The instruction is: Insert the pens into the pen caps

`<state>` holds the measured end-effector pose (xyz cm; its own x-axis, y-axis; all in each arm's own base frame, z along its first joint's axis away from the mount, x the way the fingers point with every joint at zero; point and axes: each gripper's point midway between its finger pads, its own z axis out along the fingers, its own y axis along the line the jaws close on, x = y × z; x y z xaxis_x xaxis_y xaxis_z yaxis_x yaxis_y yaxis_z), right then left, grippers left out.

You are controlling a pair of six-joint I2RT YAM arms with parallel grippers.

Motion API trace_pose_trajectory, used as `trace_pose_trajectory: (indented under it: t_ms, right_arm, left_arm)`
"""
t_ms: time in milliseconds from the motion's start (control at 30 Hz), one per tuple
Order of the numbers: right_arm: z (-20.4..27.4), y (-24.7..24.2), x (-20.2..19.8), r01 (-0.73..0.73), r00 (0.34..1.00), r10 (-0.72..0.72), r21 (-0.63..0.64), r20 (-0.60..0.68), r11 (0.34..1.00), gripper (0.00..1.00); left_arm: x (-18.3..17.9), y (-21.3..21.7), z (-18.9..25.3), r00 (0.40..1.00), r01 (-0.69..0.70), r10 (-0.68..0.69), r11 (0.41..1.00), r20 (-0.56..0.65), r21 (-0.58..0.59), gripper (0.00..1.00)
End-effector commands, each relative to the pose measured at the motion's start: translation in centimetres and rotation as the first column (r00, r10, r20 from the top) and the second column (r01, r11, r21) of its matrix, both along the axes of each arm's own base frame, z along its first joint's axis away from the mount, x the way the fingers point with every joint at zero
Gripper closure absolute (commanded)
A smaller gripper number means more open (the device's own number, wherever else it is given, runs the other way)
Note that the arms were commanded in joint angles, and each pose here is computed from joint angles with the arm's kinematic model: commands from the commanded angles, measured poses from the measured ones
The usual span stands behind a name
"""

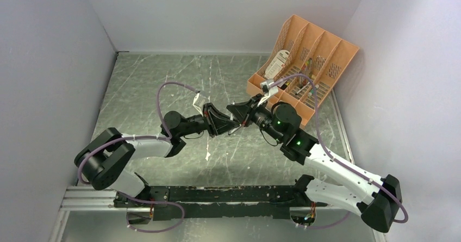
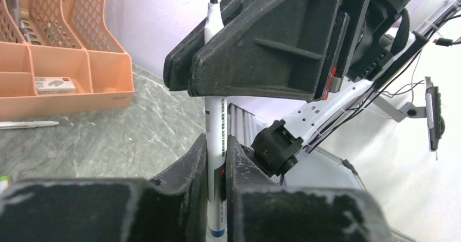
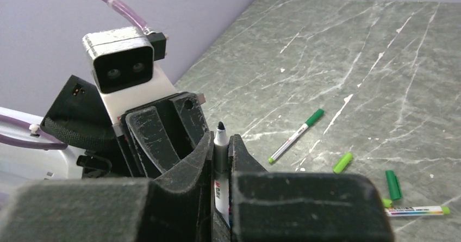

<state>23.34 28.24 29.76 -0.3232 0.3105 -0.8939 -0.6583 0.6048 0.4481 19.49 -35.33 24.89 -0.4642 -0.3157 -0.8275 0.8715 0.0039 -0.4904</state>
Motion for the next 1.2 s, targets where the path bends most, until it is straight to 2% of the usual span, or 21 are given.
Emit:
trace_pose_trajectory:
  t_ms: [0, 33, 133, 167, 200, 333, 433, 500, 600, 633, 733, 767, 833, 867, 1033, 1167]
  right_arm:
    - [1.1, -0.1, -0.8, -0.023, 1.0, 0.023, 0.037, 0.013, 0.999, 1.0]
    - [0.9, -0.2, -0.8, -0.018, 1.0, 0.017, 0.032, 0.012, 0.999, 1.0]
    - [0.5, -1.0, -0.5, 0.02, 1.0, -0.02, -0.004, 0.016, 1.0, 0.52]
    - [0.1, -1.7, -0.2, 0.055, 0.998, -0.055, -0.022, 0.006, 0.998, 0.44]
    - [-0.3, -2.4, 0.2, 0.099, 0.995, -0.099, -0.032, 0.004, 0.995, 0.41]
    - [-3.0, -4.2, 2.3, 0.233, 0.972, -0.236, -0.142, -0.004, 0.962, 0.41]
    - [-8.7, -4.2, 4.7, 0.234, 0.957, -0.276, -0.327, -0.087, 0.915, 0.5]
    - [-12.6, -3.4, 5.7, 0.193, 0.947, -0.284, -0.443, -0.148, 0.875, 0.61]
    - [-16.5, -2.5, 7.1, 0.153, 0.931, -0.307, -0.554, -0.197, 0.819, 0.92]
    - [-17.4, -2.3, 7.6, 0.152, 0.926, -0.319, -0.575, -0.202, 0.804, 1.0]
    - [-18.9, -1.7, 9.0, 0.153, 0.921, -0.338, -0.616, -0.195, 0.773, 1.0]
    - [-19.5, -1.3, 10.0, 0.152, 0.917, -0.35, -0.644, -0.19, 0.75, 0.97]
    - [-19.8, -1.0, 10.8, 0.154, 0.915, -0.36, -0.668, -0.181, 0.728, 0.81]
    - [-19.9, -1.0, 11.2, 0.158, 0.913, -0.367, -0.677, -0.176, 0.719, 0.77]
    - [-22.3, -1.8, 12.3, 0.145, 0.893, -0.407, -0.732, -0.194, 0.666, 0.76]
    - [-24.2, -2.6, 12.7, 0.124, 0.877, -0.425, -0.75, -0.223, 0.649, 0.71]
  left_arm:
    - [0.1, 0.3, 2.4, 0.999, -0.017, 0.02, 0.995, 0.033, -0.098, 0.92]
    - [0.2, 0.4, 2.4, 0.999, -0.032, 0.035, 0.994, 0.03, -0.104, 0.93]
    - [0.9, 1.3, 1.9, 0.996, -0.082, 0.084, 0.993, 0.022, -0.089, 0.93]
    - [1.7, 1.9, 1.4, 0.993, -0.118, 0.119, 0.991, 0.01, -0.069, 0.93]
    - [2.4, 2.6, 0.9, 0.988, -0.154, 0.154, 0.987, -0.005, -0.046, 0.93]
    - [6.2, 7.1, -2.6, 0.921, -0.354, 0.359, 0.933, -0.15, 0.056, 0.93]
    - [6.5, 10.0, -3.3, 0.889, -0.415, 0.416, 0.909, -0.19, 0.047, 0.93]
    - [6.4, 11.1, -3.8, 0.872, -0.44, 0.443, 0.896, -0.21, 0.065, 0.93]
    - [6.2, 12.2, -4.3, 0.848, -0.477, 0.489, 0.872, -0.205, 0.107, 0.93]
    - [6.2, 12.4, -4.4, 0.843, -0.486, 0.501, 0.866, -0.198, 0.118, 0.93]
    - [6.2, 13.2, -4.8, 0.825, -0.509, 0.532, 0.846, -0.19, 0.157, 0.93]
    - [6.2, 13.6, -5.1, 0.817, -0.517, 0.545, 0.837, -0.189, 0.182, 0.93]
    - [6.2, 13.8, -5.4, 0.812, -0.521, 0.554, 0.83, -0.187, 0.197, 0.93]
    - [6.1, 13.9, -5.5, 0.811, -0.52, 0.554, 0.83, -0.187, 0.201, 0.93]
    - [6.0, 13.7, -6.3, 0.815, -0.504, 0.542, 0.838, -0.204, 0.211, 0.93]
    - [5.8, 13.3, -6.6, 0.827, -0.48, 0.518, 0.853, -0.219, 0.207, 0.93]
